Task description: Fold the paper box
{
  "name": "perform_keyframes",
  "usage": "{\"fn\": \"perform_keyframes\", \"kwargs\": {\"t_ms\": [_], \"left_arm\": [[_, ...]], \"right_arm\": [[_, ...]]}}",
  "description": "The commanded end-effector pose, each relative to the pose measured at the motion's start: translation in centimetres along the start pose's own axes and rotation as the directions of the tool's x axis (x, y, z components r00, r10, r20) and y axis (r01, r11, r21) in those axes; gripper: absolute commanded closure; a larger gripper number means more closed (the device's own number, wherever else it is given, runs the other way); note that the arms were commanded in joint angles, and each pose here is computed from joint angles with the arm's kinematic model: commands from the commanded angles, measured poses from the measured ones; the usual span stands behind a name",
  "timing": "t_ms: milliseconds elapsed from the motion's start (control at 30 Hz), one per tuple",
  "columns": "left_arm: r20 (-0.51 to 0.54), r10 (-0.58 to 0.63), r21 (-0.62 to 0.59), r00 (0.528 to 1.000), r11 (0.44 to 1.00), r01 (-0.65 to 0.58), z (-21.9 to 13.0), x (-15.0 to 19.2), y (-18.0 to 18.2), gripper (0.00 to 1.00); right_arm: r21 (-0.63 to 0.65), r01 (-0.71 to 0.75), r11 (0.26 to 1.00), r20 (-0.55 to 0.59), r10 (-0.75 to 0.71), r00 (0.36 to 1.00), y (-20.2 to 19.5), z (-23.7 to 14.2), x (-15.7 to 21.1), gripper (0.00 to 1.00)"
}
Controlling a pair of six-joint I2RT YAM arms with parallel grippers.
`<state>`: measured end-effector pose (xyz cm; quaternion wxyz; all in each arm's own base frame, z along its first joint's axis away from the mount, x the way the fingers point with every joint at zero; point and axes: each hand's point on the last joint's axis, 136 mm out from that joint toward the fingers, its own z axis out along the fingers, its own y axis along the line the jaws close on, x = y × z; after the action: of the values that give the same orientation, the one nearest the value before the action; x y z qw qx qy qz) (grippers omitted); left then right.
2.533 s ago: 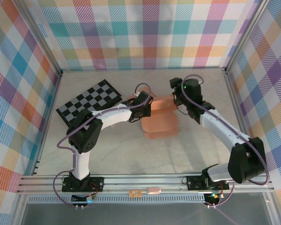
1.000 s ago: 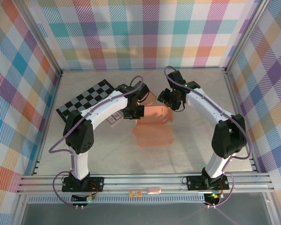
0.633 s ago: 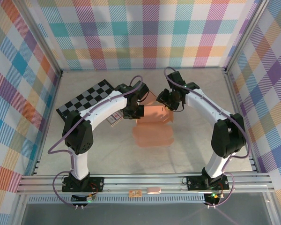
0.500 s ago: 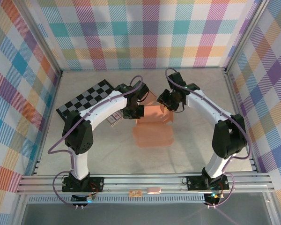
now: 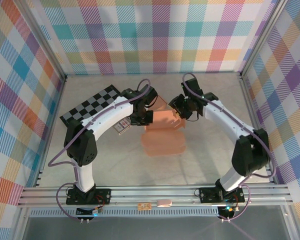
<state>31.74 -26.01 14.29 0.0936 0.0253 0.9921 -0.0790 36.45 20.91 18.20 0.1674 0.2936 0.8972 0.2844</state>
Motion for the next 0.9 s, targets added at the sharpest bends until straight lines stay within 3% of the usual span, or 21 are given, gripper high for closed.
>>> {"fn": "perform_keyframes", "kwargs": {"t_ms": [0, 233, 867], "left_arm": [[0.032, 0.005, 0.024, 0.999, 1.000, -0.006, -1.6, -0.3, -0.1, 1.00], [0.046, 0.014, 0.025, 0.999, 1.000, -0.015, -1.9, -0.6, -0.1, 1.00], [0.047, 0.011, 0.034, 0.999, 0.999, -0.012, -2.0, -0.6, -0.3, 1.00]], "right_arm": [[-0.039, 0.076, 0.996, 0.099, -0.072, 0.992, -0.4, -3.2, -0.3, 0.51], [0.019, 0.183, 0.983, 0.023, -0.183, 0.983, -5.6, -3.5, 2.9, 0.54], [0.132, 0.177, 0.975, 0.001, -0.179, 0.984, -7.8, 2.2, 2.5, 0.63]]}}
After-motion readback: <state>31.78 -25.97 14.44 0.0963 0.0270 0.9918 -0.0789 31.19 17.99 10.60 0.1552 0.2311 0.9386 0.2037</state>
